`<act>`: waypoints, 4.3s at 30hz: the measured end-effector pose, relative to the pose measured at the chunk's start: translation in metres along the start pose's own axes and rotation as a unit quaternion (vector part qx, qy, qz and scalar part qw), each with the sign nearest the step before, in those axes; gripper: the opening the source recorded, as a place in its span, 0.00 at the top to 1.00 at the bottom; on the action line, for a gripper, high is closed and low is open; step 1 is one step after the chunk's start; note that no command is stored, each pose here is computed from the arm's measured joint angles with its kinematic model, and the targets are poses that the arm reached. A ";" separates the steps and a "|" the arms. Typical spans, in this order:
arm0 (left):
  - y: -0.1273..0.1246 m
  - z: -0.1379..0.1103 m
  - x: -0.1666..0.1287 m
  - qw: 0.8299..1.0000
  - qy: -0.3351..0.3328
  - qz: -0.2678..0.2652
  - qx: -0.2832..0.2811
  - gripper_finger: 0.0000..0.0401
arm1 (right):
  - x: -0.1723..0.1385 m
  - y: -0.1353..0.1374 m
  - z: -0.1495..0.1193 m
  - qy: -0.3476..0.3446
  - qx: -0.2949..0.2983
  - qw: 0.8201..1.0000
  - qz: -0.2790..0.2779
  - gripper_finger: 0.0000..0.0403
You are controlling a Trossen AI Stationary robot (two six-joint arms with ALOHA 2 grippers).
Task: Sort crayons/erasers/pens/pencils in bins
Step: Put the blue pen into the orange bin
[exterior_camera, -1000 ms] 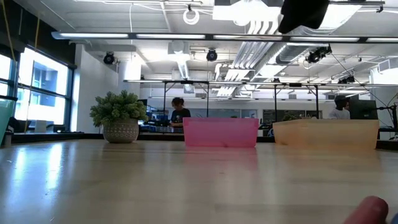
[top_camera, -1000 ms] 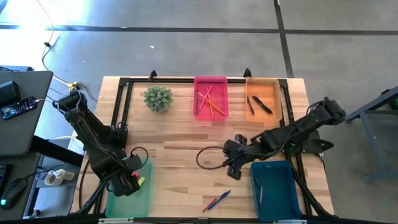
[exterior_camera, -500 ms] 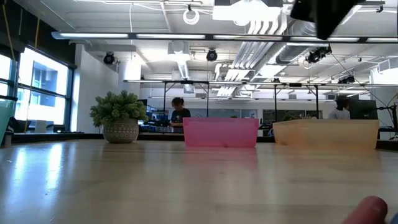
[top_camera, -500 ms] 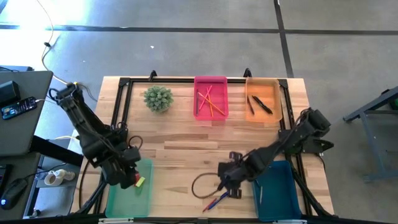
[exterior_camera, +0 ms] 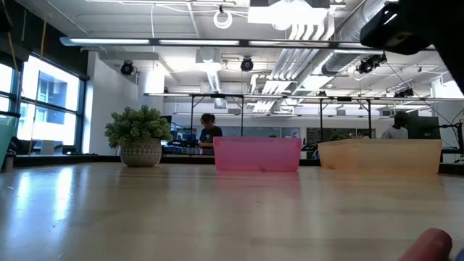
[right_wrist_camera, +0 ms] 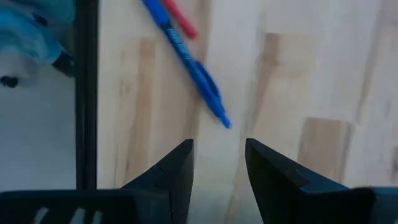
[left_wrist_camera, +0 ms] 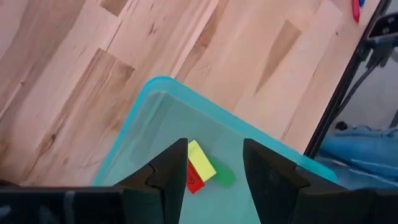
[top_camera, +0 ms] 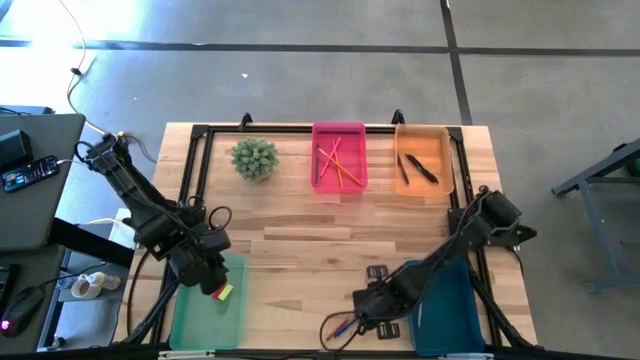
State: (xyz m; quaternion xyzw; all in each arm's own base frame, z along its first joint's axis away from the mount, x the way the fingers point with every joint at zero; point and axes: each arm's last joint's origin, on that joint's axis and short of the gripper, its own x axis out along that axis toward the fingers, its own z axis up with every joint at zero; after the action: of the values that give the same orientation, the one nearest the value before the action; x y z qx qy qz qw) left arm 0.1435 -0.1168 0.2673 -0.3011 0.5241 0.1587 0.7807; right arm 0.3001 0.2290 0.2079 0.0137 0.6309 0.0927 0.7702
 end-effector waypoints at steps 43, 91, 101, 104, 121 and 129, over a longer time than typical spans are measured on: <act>0.003 0.010 0.002 0.998 -0.024 0.011 -0.052 0.64 | 0.073 0.010 0.008 0.004 -0.202 0.979 -0.028 0.84; 0.003 0.011 0.002 0.997 -0.038 0.013 -0.065 0.64 | 0.002 -0.004 0.024 -0.169 0.139 0.973 -0.069 0.92; 0.004 0.015 0.002 0.992 -0.113 0.031 -0.041 0.64 | -0.040 -0.063 0.042 -0.295 0.303 0.887 -0.184 0.92; 0.005 0.018 0.002 0.991 -0.126 0.040 -0.020 0.64 | -0.056 -0.082 0.043 -0.315 0.322 0.867 -0.212 0.92; 0.009 0.042 0.004 0.981 -0.182 0.063 0.004 0.64 | -0.155 -0.176 -0.012 -0.299 0.389 0.772 -0.406 0.92; -0.003 0.059 0.002 0.968 -0.250 0.012 -0.004 0.64 | -0.197 -0.223 -0.065 -0.203 0.435 0.735 -0.479 0.92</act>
State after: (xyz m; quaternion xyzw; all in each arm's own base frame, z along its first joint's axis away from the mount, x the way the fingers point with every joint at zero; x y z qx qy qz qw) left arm 0.1887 -0.0815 0.2821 -0.2486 0.3148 0.2400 0.8840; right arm 0.2284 -0.0275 0.3546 0.0616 0.3537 -0.5783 0.7326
